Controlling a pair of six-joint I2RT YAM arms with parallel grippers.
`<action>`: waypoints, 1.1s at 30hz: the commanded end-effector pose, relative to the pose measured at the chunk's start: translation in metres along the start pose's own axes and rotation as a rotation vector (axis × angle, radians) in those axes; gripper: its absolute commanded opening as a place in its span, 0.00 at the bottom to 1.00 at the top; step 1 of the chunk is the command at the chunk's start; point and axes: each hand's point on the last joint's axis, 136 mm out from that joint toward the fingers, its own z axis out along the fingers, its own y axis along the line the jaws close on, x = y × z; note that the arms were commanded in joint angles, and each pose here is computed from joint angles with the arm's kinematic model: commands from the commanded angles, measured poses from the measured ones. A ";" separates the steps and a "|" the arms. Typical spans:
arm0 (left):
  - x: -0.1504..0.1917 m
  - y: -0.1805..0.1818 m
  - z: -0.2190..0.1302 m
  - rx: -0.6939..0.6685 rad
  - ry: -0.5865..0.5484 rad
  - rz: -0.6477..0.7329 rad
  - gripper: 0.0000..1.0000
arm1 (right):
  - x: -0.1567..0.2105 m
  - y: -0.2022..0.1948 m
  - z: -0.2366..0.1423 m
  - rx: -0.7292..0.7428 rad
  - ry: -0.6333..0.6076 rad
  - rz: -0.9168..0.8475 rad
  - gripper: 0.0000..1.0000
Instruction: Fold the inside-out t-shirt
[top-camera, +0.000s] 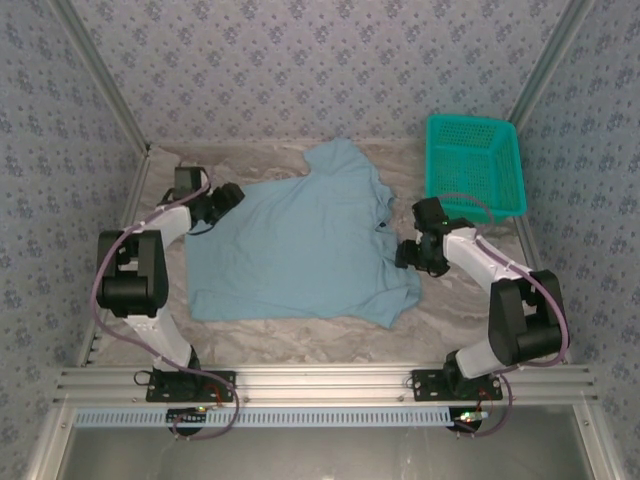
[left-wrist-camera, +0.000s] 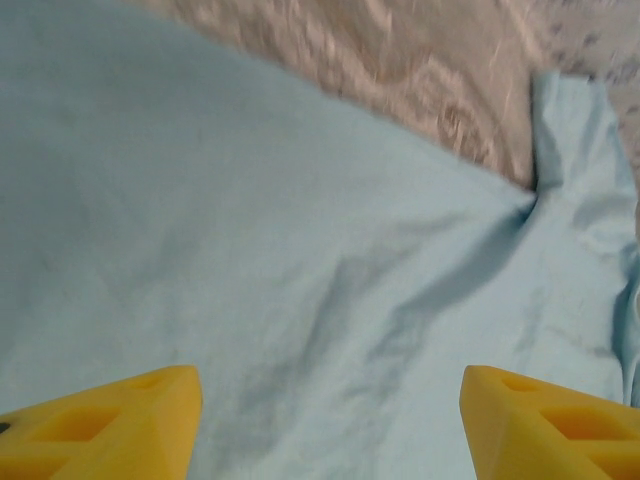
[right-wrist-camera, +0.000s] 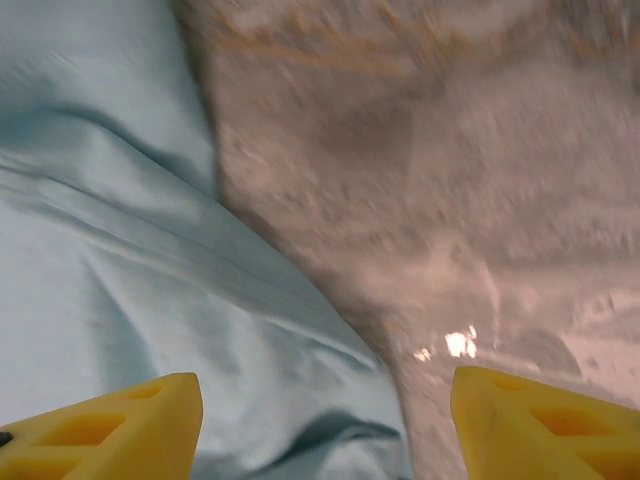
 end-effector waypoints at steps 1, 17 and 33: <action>0.004 -0.002 0.004 0.025 -0.008 0.004 0.69 | 0.024 -0.017 0.001 0.053 0.093 0.067 0.67; 0.036 0.046 0.030 -0.097 0.071 0.016 0.68 | 0.059 -0.039 0.029 0.076 0.232 0.181 0.24; 0.045 0.070 0.041 -0.126 0.105 -0.005 0.68 | 0.003 -0.041 -0.032 0.007 -0.174 0.231 0.32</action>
